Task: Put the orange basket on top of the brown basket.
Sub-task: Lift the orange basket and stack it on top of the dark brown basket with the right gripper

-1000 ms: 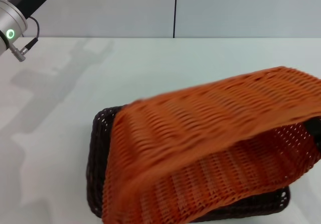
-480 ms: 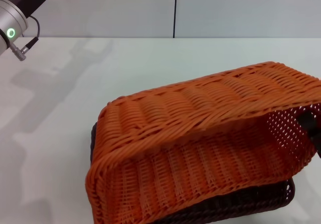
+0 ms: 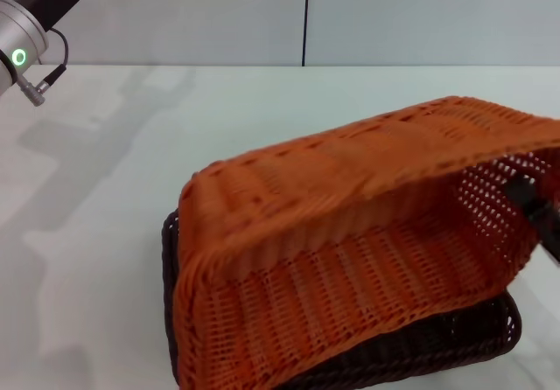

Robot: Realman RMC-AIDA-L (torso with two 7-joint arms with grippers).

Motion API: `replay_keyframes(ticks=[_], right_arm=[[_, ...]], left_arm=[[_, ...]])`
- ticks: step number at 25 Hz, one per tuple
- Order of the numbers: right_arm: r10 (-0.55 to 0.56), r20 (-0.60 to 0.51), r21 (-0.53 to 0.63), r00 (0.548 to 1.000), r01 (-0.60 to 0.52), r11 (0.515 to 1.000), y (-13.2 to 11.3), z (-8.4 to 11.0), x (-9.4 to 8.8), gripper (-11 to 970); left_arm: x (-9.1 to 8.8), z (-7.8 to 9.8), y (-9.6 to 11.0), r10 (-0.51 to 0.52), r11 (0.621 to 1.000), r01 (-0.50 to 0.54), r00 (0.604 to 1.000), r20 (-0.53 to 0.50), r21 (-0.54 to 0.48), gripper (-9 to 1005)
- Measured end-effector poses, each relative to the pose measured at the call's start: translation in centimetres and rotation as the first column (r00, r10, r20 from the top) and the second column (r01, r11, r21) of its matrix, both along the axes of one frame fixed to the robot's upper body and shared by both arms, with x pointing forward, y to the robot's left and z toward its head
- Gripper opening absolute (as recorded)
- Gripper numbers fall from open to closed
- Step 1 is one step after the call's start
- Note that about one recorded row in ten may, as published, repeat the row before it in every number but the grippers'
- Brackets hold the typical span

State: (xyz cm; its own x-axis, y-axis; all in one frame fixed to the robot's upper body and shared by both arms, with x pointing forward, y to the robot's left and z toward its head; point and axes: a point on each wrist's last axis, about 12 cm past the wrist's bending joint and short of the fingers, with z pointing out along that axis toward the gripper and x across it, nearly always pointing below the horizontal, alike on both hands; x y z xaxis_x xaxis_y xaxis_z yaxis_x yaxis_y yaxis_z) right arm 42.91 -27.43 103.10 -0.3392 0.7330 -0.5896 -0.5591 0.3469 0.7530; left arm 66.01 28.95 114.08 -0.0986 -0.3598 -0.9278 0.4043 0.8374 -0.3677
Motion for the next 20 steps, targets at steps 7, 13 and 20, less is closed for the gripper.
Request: replay_keyframes(ticks=[7, 13, 20], right_arm=[[0.091, -0.087, -0.026, 0.992, -0.094, 0.995, 0.2, 0.0, 2.3, 584], [0.115, -0.072, -0.034, 0.991, -0.118, 0.992, 0.1, 0.5, 3.0, 584], [0.152, 0.026, -0.049, 0.988, -0.15, 0.987, -0.8, 2.0, 3.2, 584]], left_arm=[[0.0, 0.0, 0.0, 0.002, 1.0, -0.002, 1.0, -0.001, -0.002, 841], [0.0, 0.0, 0.1, 0.007, 1.0, -0.007, 1.0, -0.002, -0.007, 841], [0.0, -0.1, 0.3, 0.02, 1.0, -0.02, 1.0, -0.005, -0.012, 841]])
